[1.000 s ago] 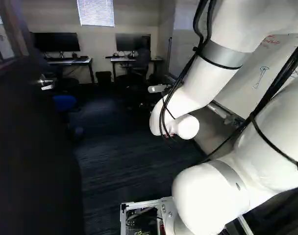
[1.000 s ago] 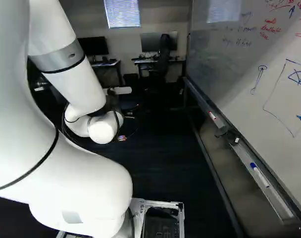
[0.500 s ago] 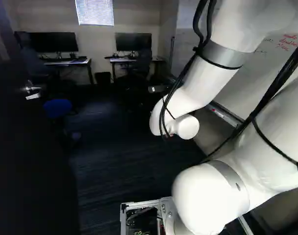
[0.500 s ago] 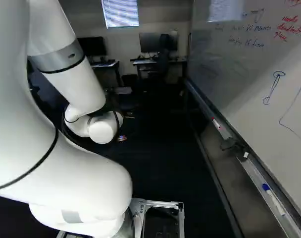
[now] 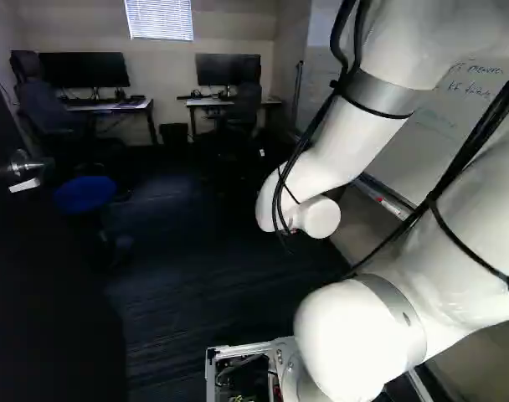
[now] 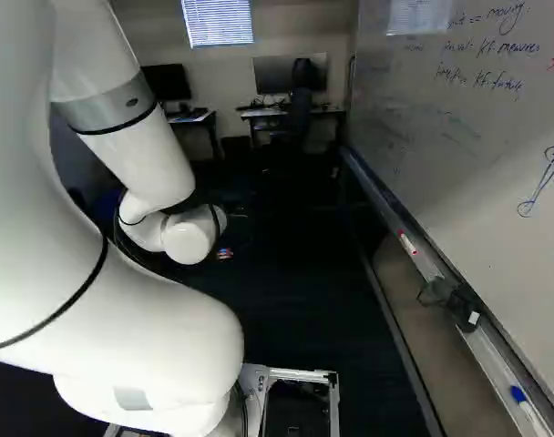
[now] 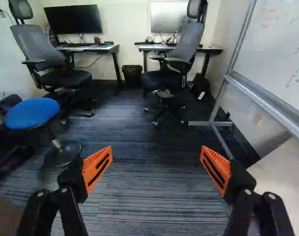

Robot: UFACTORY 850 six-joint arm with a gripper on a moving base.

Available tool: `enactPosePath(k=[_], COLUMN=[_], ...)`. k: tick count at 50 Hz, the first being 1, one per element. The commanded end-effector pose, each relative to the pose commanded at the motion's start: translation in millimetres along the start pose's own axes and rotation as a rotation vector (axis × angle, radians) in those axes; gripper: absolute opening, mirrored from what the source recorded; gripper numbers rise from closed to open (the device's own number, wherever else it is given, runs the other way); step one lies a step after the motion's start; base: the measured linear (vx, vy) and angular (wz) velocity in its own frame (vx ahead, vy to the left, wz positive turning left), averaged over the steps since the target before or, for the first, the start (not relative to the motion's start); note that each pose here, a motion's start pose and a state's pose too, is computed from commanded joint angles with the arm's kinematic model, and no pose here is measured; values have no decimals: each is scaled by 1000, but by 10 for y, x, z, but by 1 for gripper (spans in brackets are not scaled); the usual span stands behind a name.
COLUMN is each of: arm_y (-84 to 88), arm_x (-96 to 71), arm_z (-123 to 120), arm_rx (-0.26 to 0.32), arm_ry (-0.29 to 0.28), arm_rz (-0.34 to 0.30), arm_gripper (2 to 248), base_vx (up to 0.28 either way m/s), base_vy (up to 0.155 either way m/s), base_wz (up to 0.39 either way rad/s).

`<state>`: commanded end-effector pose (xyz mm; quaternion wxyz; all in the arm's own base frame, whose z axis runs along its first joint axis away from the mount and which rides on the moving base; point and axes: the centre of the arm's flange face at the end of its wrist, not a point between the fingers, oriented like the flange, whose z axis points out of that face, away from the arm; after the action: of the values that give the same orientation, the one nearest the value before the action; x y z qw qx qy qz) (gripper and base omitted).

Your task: Open the door and move inside

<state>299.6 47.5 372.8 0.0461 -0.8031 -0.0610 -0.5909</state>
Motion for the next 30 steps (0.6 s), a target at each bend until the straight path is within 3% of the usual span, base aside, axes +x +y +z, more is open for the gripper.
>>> enactPosePath(k=[30], arm_y=[0], arm_x=[0], arm_z=[0], arm_rx=[0], arm_ry=[0], arm_rz=[0], arm_gripper=[247], base_vx=[179], base_vy=[14], base_wz=[-17])
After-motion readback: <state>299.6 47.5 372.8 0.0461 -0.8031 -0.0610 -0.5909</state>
